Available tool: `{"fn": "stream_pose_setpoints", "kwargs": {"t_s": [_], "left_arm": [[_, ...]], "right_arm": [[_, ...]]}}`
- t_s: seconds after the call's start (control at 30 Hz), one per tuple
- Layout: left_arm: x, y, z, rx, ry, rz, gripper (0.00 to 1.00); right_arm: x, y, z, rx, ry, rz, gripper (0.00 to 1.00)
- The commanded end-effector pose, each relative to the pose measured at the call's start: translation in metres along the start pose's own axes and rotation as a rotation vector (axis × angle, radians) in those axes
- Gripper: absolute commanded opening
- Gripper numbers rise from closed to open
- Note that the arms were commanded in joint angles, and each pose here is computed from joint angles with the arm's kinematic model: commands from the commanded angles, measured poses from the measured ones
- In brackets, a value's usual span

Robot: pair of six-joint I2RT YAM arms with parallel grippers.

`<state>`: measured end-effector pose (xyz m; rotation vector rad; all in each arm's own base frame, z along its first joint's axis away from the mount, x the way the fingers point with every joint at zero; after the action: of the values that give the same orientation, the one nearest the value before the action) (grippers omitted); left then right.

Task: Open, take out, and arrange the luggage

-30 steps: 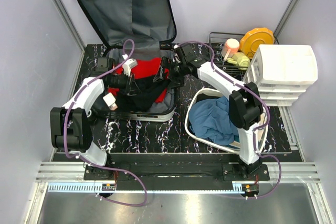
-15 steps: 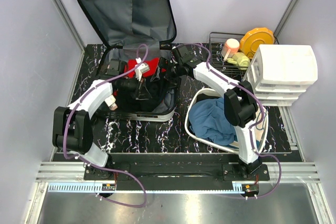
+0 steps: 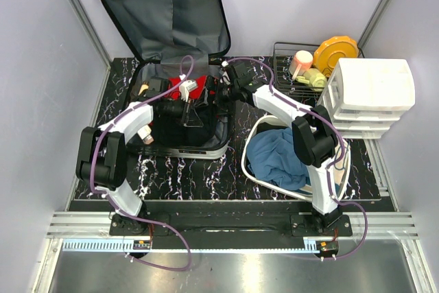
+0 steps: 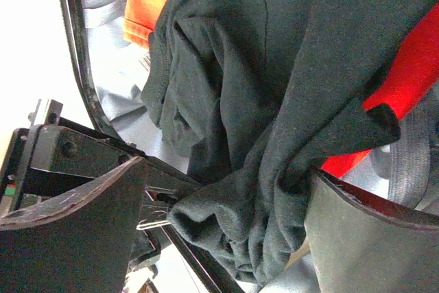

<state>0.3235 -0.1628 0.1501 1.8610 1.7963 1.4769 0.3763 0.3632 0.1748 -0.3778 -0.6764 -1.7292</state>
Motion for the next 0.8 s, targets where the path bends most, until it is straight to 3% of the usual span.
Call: {"fn": "stream_pose_setpoints", "kwargs": {"t_s": [0.0, 0.1, 0.17, 0.23, 0.27, 0.3, 0.47, 0.63, 0.77], "left_arm": [[0.012, 0.04, -0.01, -0.079, 0.009, -0.122, 0.04], [0.018, 0.048, -0.017, -0.089, 0.01, -0.149, 0.05], [0.021, 0.048, -0.017, -0.087, 0.027, -0.146, 0.08], [0.028, 0.049, -0.023, -0.095, 0.042, -0.134, 0.27], [0.031, 0.048, -0.024, -0.121, 0.055, -0.125, 0.35], [0.04, 0.049, -0.032, -0.126, 0.062, -0.117, 0.56], [0.084, 0.044, -0.05, -0.1, 0.059, -0.173, 0.92], [0.124, 0.033, -0.03, 0.002, 0.234, -0.207, 0.95], [0.128, 0.022, 0.002, 0.121, 0.401, -0.171, 0.98]], "right_arm": [[0.0, -0.004, 0.007, 0.065, 0.007, -0.002, 0.93], [0.0, -0.004, 0.007, 0.081, -0.01, 0.0, 0.74], [0.002, -0.003, 0.008, 0.098, -0.012, -0.001, 0.48], [0.006, 0.001, 0.015, 0.131, 0.0, -0.009, 0.22], [0.01, 0.002, 0.02, 0.148, 0.01, -0.017, 0.0], [0.014, 0.005, 0.027, 0.166, 0.02, -0.028, 0.0], [0.048, 0.023, 0.055, 0.319, 0.012, -0.14, 0.0], [0.077, 0.028, 0.05, 0.408, -0.092, -0.194, 0.0], [0.099, 0.033, 0.036, 0.436, -0.166, -0.221, 0.0]]}}
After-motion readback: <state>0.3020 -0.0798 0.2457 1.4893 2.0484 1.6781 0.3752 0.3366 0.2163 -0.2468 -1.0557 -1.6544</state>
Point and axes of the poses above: each gripper's point midway between its finger pads, its own x axis back along the fingers, its own z axis along the line the jaws close on, y = z × x, the point moved 5 cm from there along x, back along the fingers, and after that the axes turned 3 degrees about -x, right-handed, at the moved point
